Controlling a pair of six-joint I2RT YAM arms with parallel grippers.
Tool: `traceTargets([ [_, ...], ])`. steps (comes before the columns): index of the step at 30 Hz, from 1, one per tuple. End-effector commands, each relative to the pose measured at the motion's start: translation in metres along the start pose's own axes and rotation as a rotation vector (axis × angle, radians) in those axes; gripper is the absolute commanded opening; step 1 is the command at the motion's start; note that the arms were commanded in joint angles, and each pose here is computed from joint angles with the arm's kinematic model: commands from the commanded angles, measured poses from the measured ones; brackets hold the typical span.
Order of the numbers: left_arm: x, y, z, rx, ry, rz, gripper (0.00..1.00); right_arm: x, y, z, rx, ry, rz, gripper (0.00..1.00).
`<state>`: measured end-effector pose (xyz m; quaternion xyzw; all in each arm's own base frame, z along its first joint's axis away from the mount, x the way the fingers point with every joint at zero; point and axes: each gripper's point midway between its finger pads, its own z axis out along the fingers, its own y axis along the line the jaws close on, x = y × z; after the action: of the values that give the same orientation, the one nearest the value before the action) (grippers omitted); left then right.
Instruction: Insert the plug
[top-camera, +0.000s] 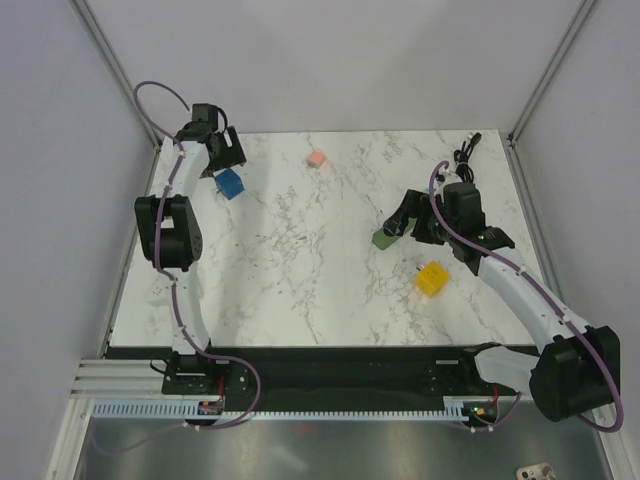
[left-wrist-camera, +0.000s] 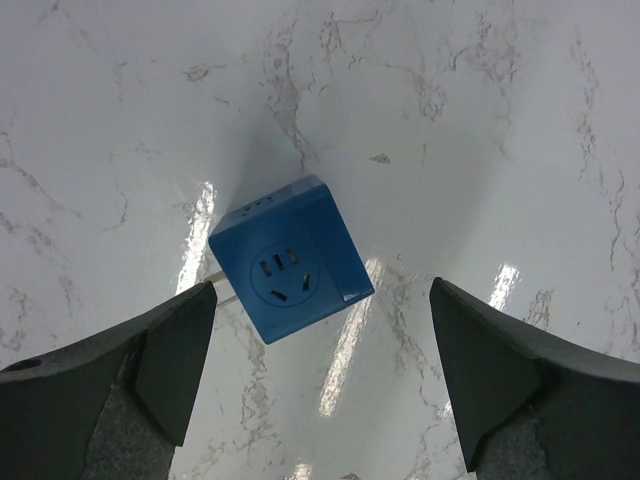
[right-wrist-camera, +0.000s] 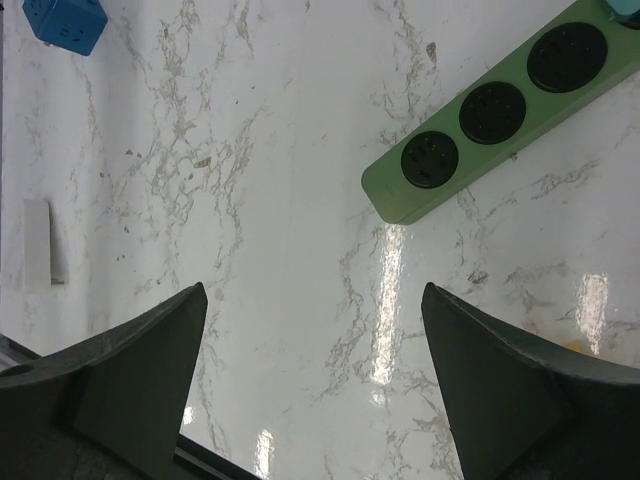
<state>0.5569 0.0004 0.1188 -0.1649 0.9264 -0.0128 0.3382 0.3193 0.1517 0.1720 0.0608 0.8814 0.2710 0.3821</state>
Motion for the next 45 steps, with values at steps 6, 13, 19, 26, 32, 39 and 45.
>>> traceTargets([
  [6,0.013,0.003,0.013,-0.055,0.048,-0.041,0.96,-0.020,-0.003,-0.008,0.045,-0.080,-0.050,0.96],
  [13,0.026,0.009,0.030,-0.088,0.084,-0.014,0.92,-0.026,-0.002,-0.008,0.057,-0.091,-0.054,0.96],
  [19,0.019,-0.001,0.039,-0.034,0.073,0.035,0.81,-0.027,-0.002,-0.008,0.058,-0.092,-0.054,0.96],
  [26,0.019,-0.017,0.029,0.045,0.083,0.071,0.57,-0.029,-0.004,-0.006,0.074,-0.095,-0.050,0.95],
  [32,0.030,-0.039,0.007,0.101,0.097,0.135,0.24,-0.030,-0.003,-0.007,0.077,-0.086,-0.042,0.95],
  [39,0.060,-0.084,-0.049,0.216,0.114,0.226,0.02,-0.023,0.006,-0.012,0.030,-0.070,0.004,0.95],
  [45,0.095,-0.135,-0.108,0.406,0.138,0.265,0.02,-0.009,0.007,-0.020,0.011,-0.058,0.063,0.95],
])
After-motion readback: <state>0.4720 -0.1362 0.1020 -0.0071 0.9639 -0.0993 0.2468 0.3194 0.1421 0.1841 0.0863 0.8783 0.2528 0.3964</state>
